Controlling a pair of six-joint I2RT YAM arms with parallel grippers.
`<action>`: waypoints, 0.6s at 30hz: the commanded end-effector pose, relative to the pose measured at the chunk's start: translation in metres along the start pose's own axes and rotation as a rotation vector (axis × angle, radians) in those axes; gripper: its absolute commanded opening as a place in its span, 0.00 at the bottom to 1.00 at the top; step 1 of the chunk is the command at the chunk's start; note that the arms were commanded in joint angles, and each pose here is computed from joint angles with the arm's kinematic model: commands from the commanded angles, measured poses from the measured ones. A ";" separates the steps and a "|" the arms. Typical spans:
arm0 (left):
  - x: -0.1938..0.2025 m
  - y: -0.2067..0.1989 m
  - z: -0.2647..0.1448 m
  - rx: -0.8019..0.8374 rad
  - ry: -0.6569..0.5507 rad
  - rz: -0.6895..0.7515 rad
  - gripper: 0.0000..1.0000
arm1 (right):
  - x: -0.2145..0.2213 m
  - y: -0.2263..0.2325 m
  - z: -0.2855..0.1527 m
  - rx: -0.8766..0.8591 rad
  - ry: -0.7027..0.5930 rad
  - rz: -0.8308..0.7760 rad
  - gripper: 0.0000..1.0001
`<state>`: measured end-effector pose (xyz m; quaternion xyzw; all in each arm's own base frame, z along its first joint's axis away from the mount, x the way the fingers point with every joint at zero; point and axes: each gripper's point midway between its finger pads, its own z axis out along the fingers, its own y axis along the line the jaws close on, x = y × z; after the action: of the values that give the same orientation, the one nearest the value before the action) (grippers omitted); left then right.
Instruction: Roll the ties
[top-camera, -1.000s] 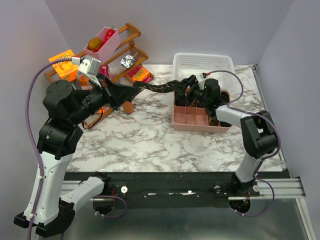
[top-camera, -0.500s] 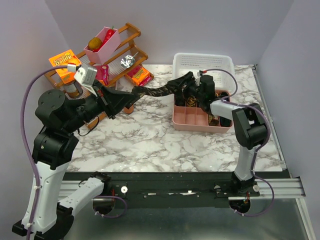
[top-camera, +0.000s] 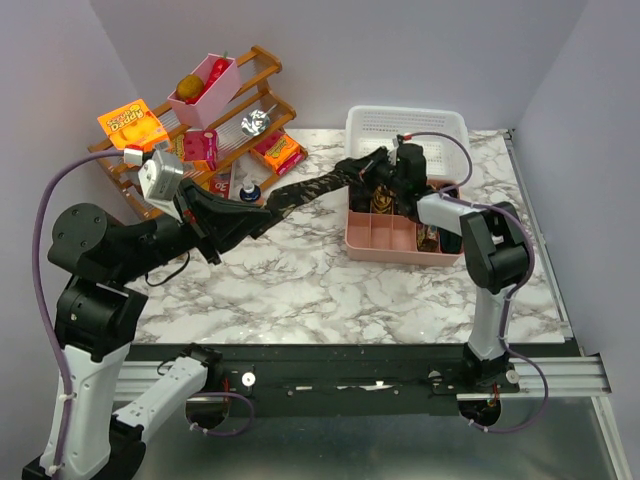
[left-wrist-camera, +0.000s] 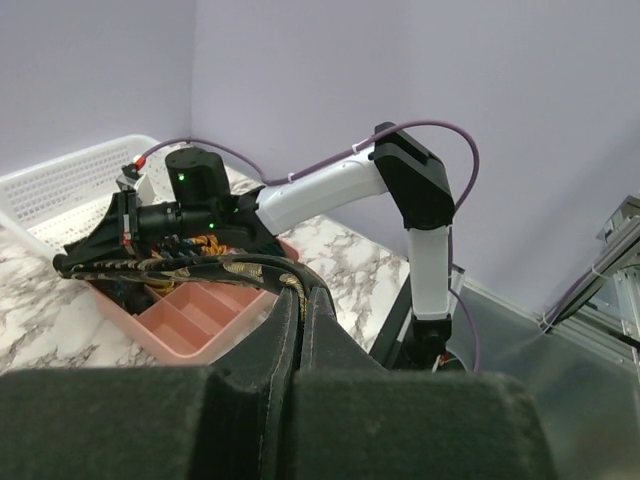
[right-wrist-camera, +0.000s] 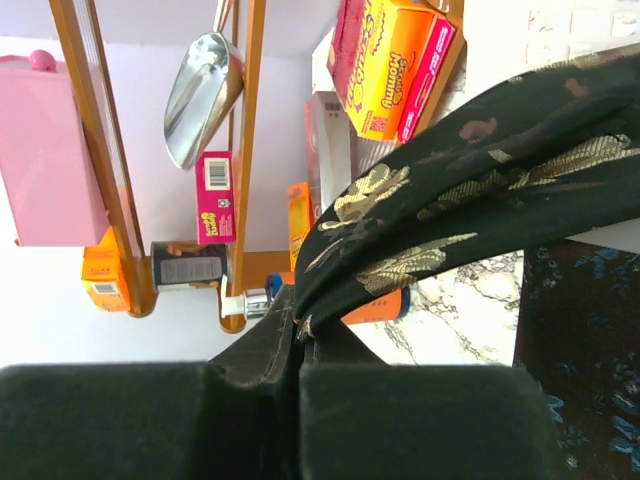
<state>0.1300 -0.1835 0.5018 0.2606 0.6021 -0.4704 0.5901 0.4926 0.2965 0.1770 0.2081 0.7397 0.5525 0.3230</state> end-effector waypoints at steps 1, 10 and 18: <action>0.000 -0.002 0.002 0.033 -0.004 0.025 0.00 | -0.030 0.010 -0.007 -0.003 -0.091 -0.060 0.04; 0.029 0.040 0.033 0.002 0.038 -0.046 0.00 | -0.093 0.029 -0.095 0.090 -0.324 -0.275 0.03; 0.044 0.063 0.072 0.102 0.044 -0.123 0.00 | -0.134 0.012 -0.197 0.237 -0.517 -0.364 0.01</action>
<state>0.2052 -0.2159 0.4414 0.2402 0.6442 -0.4924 0.5338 0.4639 0.1261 0.2957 0.2124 0.6863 0.4082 0.5632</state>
